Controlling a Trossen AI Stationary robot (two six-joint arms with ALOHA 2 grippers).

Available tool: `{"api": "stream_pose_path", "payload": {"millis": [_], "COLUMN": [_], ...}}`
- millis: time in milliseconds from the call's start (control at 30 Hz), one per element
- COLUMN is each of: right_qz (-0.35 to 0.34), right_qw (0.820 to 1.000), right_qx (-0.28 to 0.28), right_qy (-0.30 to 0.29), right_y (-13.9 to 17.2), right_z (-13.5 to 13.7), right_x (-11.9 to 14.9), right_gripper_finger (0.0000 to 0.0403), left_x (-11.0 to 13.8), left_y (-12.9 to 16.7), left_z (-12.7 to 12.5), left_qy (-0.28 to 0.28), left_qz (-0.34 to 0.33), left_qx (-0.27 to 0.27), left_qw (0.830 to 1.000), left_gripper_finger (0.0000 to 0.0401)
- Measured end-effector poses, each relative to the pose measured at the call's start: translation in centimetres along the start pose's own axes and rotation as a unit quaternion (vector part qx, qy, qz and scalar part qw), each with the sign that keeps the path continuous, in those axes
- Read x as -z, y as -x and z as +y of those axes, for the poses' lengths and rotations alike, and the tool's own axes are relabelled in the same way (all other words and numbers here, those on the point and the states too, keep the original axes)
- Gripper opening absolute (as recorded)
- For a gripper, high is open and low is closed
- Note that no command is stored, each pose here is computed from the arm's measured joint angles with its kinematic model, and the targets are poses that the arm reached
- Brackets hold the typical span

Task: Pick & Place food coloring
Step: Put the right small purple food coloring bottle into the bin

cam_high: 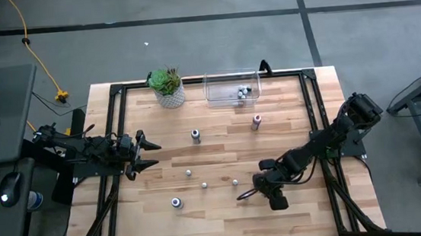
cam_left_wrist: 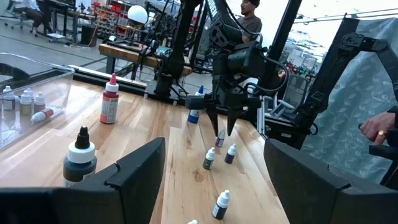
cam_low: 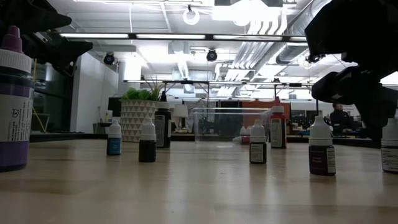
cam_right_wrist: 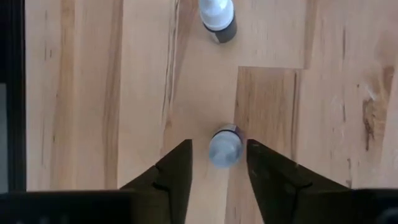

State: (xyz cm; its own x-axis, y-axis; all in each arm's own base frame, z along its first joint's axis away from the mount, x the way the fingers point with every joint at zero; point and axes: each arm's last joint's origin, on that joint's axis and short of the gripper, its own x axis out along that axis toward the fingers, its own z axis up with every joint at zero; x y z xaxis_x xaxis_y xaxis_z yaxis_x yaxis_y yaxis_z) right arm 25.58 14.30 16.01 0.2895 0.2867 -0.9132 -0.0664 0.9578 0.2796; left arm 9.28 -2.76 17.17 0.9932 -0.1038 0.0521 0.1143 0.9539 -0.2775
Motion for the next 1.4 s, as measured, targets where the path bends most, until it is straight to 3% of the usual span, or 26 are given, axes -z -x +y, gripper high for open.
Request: {"api": "stream_pose_path", "payload": {"millis": [200, 433, 933, 1400], "right_qz": [0.004, 0.002, -0.013, -0.057], "right_qw": [1.000, 1.000, 0.999, 0.998], "right_qx": [-0.003, -0.004, -0.009, -0.005], "right_qy": [0.000, 0.000, -0.035, -0.012], "right_y": [0.0, 0.0, 0.3, 4.6], "right_z": [0.0, 0.0, -0.3, 1.4], "right_x": [0.0, 0.0, -0.5, -3.9], "right_gripper_finger": [0.0091, 0.0062, 0.0048, 0.0049], "left_x": [0.0, 0.0, 0.0, 0.0], "left_y": [0.0, 0.0, 0.0, 0.0], "left_z": [0.0, 0.0, 0.0, 0.0], "left_qy": [0.000, 0.000, 0.000, 0.000], "left_qz": [0.000, 0.000, 0.000, 0.000], "left_qx": [0.000, 0.000, 0.000, 0.000], "left_qw": [1.000, 1.000, 1.000, 1.000], "left_gripper_finger": [0.0271, 0.0271, 0.0271, 0.0271]}}
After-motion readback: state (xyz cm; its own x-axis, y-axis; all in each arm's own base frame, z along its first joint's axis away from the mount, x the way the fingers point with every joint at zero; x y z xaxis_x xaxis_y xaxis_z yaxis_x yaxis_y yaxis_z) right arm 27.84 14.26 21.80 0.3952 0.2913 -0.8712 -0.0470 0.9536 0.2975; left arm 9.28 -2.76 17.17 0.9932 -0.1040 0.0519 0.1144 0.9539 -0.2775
